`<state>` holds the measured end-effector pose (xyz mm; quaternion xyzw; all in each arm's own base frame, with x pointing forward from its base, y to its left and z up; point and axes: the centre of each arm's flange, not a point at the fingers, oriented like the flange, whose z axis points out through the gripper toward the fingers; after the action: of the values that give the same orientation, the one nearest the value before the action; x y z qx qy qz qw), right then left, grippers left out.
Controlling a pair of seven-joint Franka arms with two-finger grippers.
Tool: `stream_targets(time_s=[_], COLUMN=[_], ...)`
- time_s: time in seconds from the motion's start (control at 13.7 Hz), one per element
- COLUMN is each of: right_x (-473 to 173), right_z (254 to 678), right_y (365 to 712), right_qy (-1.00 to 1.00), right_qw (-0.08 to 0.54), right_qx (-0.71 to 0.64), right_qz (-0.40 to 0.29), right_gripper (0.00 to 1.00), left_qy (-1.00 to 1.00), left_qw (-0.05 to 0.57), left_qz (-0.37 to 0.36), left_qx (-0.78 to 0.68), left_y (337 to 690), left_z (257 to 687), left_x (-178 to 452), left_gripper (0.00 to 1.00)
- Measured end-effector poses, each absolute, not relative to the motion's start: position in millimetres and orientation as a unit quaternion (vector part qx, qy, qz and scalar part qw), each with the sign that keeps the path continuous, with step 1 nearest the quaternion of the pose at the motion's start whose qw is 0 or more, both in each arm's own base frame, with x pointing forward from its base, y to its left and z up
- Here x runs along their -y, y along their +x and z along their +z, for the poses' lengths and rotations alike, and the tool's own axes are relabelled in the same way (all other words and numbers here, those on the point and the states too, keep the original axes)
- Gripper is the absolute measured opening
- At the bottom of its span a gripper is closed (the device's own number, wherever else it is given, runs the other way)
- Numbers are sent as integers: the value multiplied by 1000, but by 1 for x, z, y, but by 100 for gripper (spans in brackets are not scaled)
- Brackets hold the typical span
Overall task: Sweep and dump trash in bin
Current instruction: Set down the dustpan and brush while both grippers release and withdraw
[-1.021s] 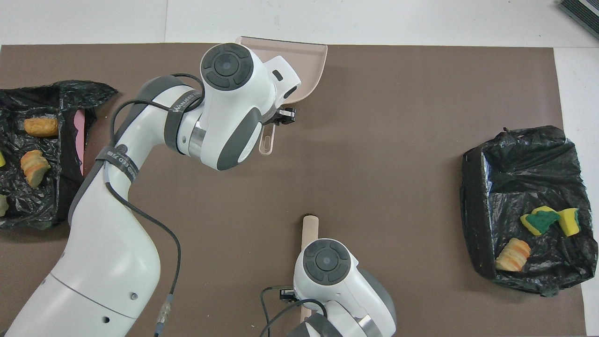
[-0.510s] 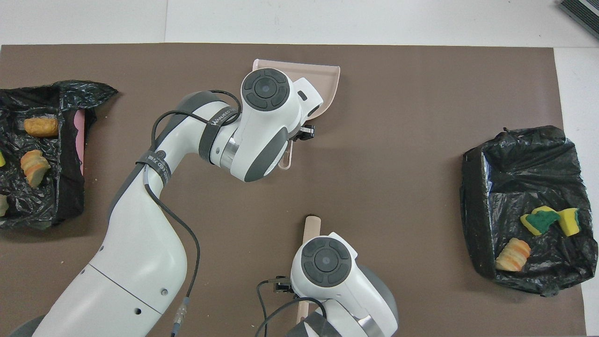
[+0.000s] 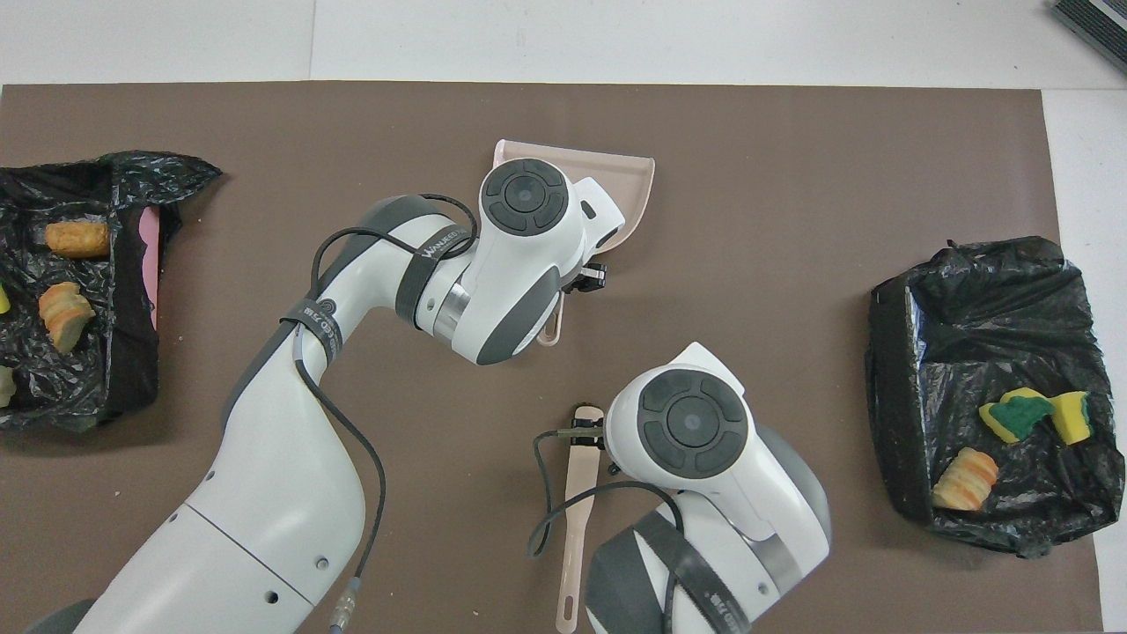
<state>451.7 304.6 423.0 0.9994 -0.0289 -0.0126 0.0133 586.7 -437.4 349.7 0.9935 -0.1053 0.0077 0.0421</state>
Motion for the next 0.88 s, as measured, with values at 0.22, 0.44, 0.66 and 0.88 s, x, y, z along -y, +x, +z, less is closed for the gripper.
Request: stream_targets(time_s=[0.22, 0.44, 0.66, 0.88], right_x=[-270, -225, -175, -136], right_z=[448, 473, 510, 542], right_y=[486, 520, 546, 556], right_qy=[998, 996, 995, 995], right_qw=[37, 47, 51, 61], right_qx=[30, 28, 40, 46], right_qz=[34, 64, 76, 68], right_gripper=[100, 100, 100, 100], left_qy=[994, 995, 997, 999], left_qw=[40, 40, 29, 14], left_qz=[6, 15, 28, 33], left_qx=[102, 95, 62, 33], left_y=[582, 586, 597, 604], left_z=[352, 368, 405, 430], left_x=[437, 429, 375, 297], left_gripper=[49, 82, 100, 100])
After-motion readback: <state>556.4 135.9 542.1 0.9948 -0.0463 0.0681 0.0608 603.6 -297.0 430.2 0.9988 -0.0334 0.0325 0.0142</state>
